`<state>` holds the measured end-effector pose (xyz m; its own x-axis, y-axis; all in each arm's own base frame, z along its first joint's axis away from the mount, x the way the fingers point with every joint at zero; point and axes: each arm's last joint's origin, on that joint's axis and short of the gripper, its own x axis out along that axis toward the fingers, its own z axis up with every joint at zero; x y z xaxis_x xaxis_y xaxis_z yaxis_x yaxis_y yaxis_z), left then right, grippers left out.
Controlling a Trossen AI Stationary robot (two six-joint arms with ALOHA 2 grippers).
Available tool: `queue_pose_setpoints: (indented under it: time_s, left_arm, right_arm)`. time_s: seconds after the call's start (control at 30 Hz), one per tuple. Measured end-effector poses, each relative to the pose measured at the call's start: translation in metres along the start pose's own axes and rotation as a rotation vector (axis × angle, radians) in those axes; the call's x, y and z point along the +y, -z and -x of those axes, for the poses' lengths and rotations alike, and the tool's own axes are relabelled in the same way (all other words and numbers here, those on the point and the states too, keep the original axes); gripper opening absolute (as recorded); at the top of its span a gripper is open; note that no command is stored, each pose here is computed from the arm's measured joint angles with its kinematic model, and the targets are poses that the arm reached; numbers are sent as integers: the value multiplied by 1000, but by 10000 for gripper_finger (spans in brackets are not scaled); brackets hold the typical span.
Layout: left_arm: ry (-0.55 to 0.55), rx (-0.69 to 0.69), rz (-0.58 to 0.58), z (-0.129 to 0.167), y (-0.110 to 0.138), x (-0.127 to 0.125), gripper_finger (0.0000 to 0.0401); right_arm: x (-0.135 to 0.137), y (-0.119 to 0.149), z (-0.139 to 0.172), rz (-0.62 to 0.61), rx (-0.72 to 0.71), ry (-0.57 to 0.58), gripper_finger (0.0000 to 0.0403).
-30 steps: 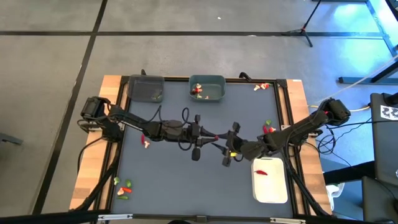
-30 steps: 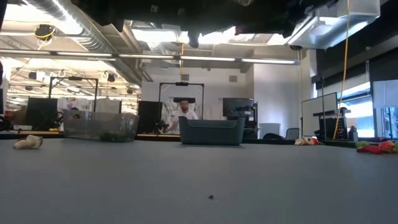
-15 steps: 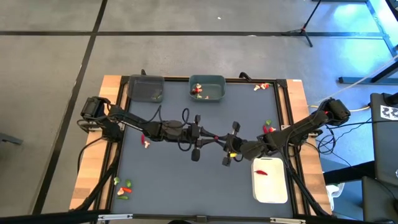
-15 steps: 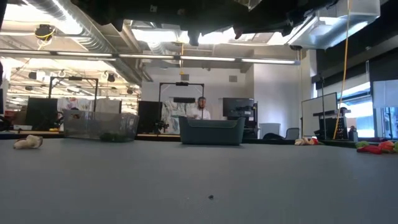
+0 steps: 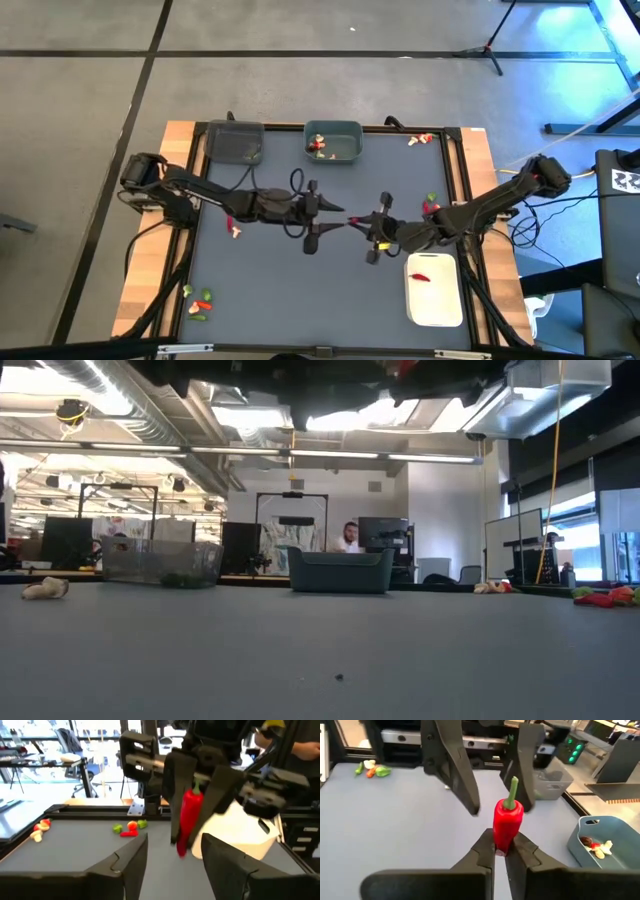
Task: Sort produce into baskets
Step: Put the red chili pepper into the white bin
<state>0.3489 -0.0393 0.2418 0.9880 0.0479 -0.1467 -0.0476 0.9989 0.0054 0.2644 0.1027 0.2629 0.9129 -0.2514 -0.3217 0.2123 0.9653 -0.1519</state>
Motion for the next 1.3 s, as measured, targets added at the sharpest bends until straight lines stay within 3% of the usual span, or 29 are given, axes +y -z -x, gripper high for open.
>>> queue_pose_setpoints:
  time_s: [0.17, 0.4, 0.73, 0.93, 1.13, 1.3]
  left_arm:
    - [-1, 74, -8, 15, -8, 2, 186]
    - [-6, 149, -17, 39, -22, 7, 186]
    - [-28, 224, -7, 53, -24, 10, 186]
    - [-53, 323, 39, 54, -12, 14, 186]
    - [-97, 341, 65, 55, -6, 15, 186]
    - [-96, 342, 33, 55, -6, 16, 186]
  right_arm:
    - [-9, -2, 15, -27, 53, -79, 24]
    - [-17, 6, 37, -124, 243, -301, 25]
    - [12, 30, 79, -268, 577, -506, 25]
    - [29, 48, 108, -369, 809, -513, 25]
    - [45, 68, 121, -340, 959, -444, 28]
    - [58, 83, 121, -251, 981, -394, 43]
